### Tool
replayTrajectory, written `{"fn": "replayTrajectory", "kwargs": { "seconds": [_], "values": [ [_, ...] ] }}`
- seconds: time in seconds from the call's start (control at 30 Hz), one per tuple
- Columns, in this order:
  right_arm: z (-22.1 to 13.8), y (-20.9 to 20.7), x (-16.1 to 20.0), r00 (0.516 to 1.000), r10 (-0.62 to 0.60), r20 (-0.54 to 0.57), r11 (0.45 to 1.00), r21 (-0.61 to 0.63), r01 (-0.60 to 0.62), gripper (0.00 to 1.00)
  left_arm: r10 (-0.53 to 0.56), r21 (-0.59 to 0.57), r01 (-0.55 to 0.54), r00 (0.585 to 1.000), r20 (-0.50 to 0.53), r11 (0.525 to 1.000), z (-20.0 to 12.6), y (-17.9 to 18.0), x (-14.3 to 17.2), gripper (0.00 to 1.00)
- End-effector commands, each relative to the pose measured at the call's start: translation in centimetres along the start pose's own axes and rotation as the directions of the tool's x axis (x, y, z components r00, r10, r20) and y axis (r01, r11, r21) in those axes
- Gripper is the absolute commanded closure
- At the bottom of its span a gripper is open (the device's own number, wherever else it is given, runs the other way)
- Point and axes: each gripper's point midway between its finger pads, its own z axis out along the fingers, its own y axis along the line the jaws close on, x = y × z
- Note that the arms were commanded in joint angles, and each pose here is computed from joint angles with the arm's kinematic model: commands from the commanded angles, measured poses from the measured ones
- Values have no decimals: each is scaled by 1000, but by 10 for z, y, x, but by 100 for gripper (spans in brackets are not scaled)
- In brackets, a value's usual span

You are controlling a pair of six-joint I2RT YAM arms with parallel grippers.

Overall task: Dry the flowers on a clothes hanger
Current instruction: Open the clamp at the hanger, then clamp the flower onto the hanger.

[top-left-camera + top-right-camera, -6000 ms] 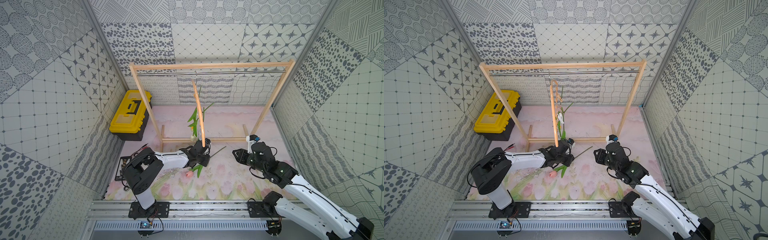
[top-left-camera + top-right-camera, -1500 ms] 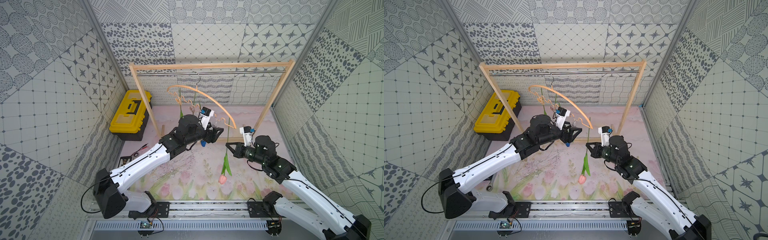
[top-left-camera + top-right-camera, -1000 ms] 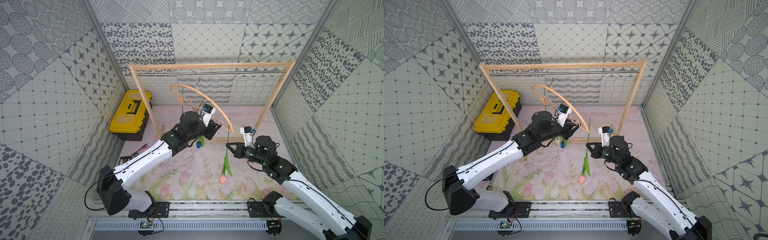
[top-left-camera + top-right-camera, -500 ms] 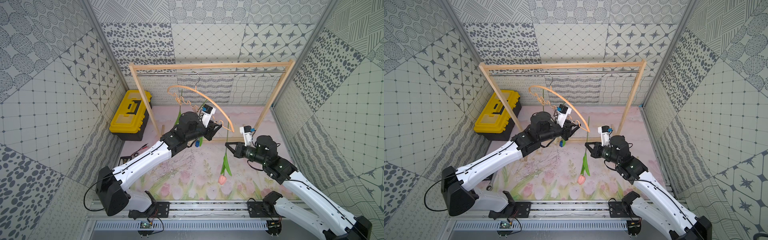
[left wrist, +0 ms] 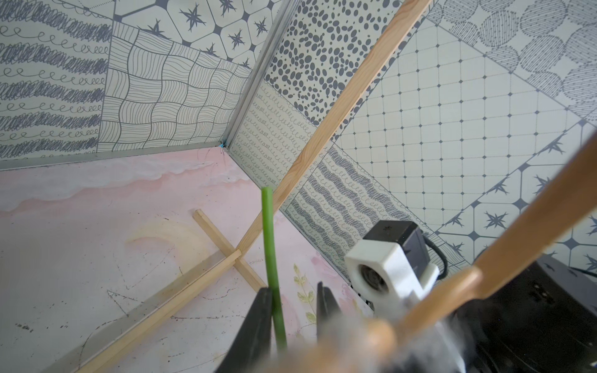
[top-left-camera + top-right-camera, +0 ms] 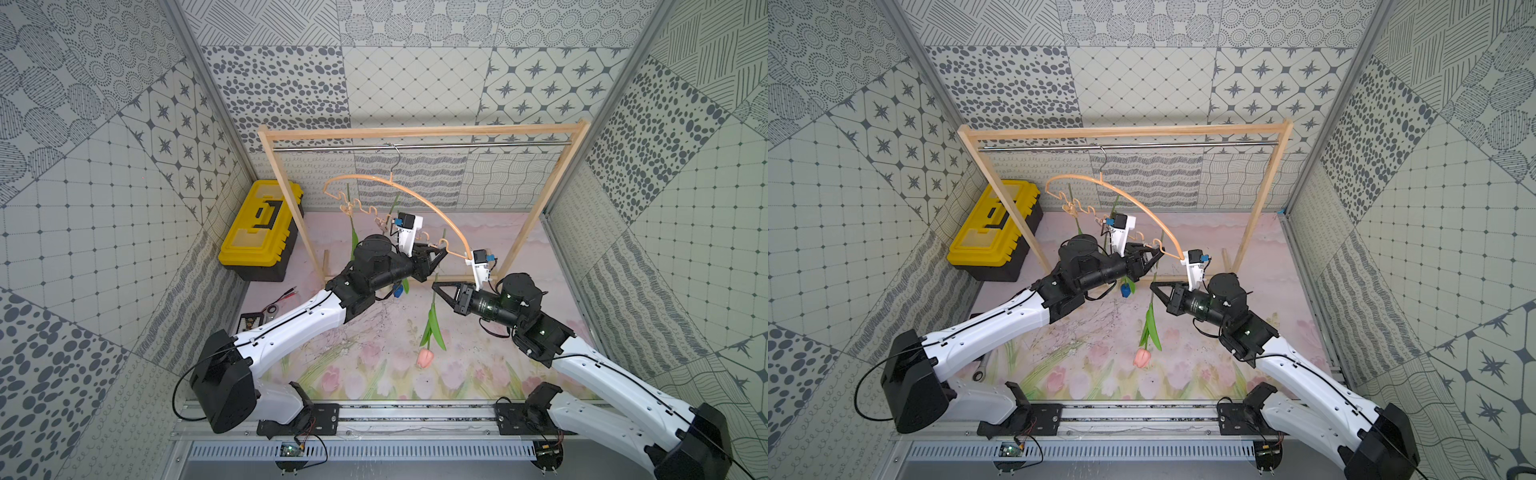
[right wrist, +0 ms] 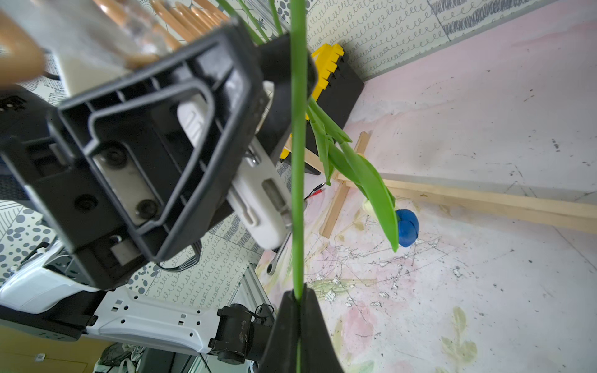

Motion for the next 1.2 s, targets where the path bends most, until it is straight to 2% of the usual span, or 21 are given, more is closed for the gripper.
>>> {"fn": "replayTrajectory", "kwargs": {
  "seconds": [0.0,0.47,1.1,1.17],
  "values": [
    [0,20,-19,997,-28,76,997,-65,33,100,-91,83,81,989,116,993,-6,-16,-28,97],
    [-4,30,-25,993,-41,107,995,-89,50,100,-107,120,93,988,114,988,-2,-18,-23,100],
    [-2,38,-37,989,-52,135,993,-97,66,100,-98,110,87,990,103,990,-5,-14,-14,100],
    [-2,38,-36,990,-51,133,993,-98,64,100,-97,104,87,990,100,991,-6,-13,-13,90]
  ]
}}
